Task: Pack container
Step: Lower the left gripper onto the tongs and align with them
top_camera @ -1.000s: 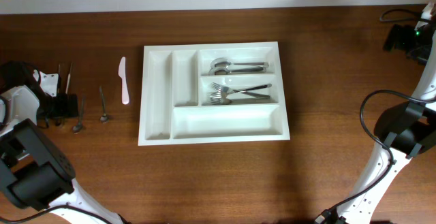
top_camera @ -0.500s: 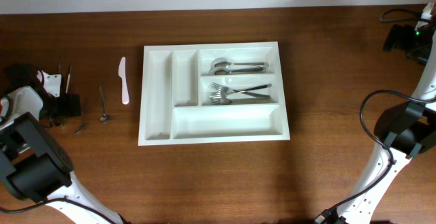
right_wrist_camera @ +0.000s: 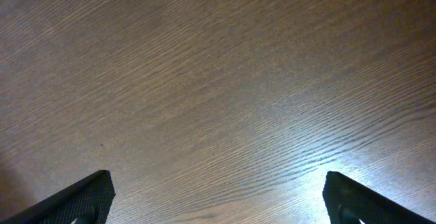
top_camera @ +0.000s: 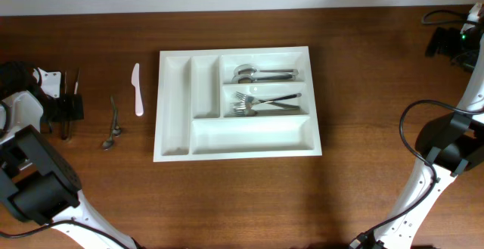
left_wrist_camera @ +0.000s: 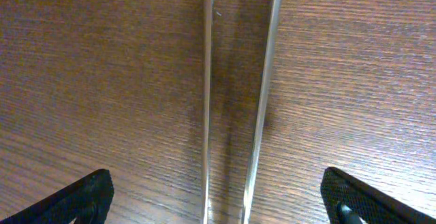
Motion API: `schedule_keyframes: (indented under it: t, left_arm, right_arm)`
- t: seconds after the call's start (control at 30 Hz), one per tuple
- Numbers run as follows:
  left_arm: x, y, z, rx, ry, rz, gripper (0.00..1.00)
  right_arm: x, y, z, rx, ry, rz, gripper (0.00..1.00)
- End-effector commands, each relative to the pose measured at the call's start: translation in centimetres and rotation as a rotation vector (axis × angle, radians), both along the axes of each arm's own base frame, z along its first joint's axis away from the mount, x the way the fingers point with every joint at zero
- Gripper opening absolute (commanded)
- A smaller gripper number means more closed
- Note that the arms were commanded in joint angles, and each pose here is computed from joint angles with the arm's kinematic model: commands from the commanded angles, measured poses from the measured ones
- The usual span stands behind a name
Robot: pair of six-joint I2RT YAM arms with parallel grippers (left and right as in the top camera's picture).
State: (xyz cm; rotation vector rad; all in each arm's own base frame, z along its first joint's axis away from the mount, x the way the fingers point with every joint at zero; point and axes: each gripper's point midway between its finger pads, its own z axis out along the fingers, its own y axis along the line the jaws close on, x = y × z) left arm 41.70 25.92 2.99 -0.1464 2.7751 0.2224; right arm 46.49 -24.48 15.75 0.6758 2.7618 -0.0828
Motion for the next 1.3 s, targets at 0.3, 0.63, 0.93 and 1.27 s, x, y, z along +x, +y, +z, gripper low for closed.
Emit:
schedule_keyframes:
  t: [0.3, 0.63, 0.93, 1.27]
  left_arm:
    - [2.2, 0.5, 0.2, -0.001, -0.084, -0.026, 0.99]
    - [2.6, -0.9, -0.9, -0.039, -0.04, -0.039, 0.99]
    - [2.8, -1.6, 1.4, -0.063, -0.006, -0.011, 0.99]
    - [0.9, -1.4, 2.8, -0.068, 0.093, 0.063, 0.99]
  right_arm:
    - [-0.4, -0.2, 1.8, -0.016, -0.032, -0.009, 0.99]
    - [-0.4, -0.2, 1.8, -0.016, -0.032, -0.009, 0.99]
    - [-0.4, -0.2, 1.8, -0.016, -0.032, -0.009, 0.99]
    - [-0.4, -0.2, 1.8, -0.016, -0.032, -0.009, 0.99]
